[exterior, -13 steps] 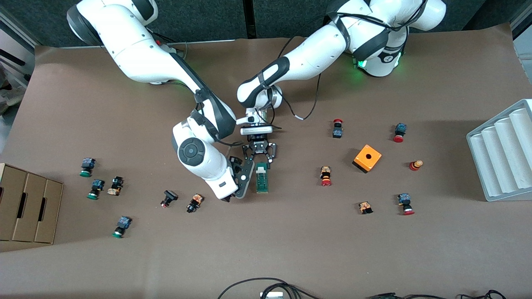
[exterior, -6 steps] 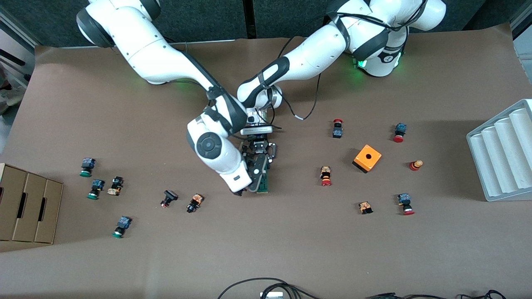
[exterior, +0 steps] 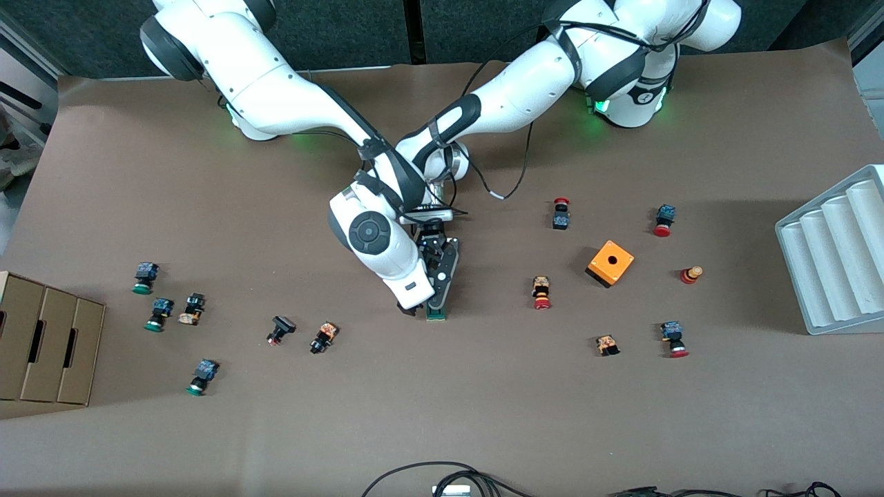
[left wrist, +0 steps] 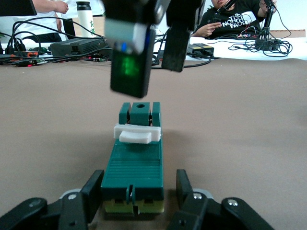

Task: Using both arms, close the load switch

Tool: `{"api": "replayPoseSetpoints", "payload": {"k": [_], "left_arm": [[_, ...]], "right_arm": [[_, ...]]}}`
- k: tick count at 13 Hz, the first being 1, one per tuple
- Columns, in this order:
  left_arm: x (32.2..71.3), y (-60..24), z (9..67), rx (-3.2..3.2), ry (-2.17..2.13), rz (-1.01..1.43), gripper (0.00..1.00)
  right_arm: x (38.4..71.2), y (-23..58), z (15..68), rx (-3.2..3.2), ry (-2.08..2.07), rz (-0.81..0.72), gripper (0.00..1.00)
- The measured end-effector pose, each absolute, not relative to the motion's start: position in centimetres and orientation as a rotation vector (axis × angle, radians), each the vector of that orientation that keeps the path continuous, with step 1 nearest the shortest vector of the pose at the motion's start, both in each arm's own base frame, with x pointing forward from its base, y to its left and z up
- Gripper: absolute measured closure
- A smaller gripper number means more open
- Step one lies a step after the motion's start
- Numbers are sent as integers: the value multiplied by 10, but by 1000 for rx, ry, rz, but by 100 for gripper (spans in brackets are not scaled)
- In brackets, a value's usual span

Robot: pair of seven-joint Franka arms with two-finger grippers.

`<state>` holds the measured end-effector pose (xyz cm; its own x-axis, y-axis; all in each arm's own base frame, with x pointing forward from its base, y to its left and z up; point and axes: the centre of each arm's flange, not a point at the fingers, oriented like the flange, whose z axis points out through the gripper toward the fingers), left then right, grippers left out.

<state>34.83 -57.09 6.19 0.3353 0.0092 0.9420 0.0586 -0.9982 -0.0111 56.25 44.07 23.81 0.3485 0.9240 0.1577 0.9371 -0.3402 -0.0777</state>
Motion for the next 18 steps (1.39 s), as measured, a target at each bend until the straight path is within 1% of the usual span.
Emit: {"api": "replayPoseSetpoints", "payload": {"k": [4, 13, 18], "left_arm": [[348, -571, 62, -2531, -64, -1786, 32], [348, -571, 62, -2529, -62, -1788, 32], [348, -571, 61, -2527, -60, -1789, 32]], "right_arm": [[563, 440, 226, -2456, -1704, -131, 0], [564, 440, 225, -2442, -1750, -142, 0], [552, 454, 222, -2413, -1788, -141, 0]]}}
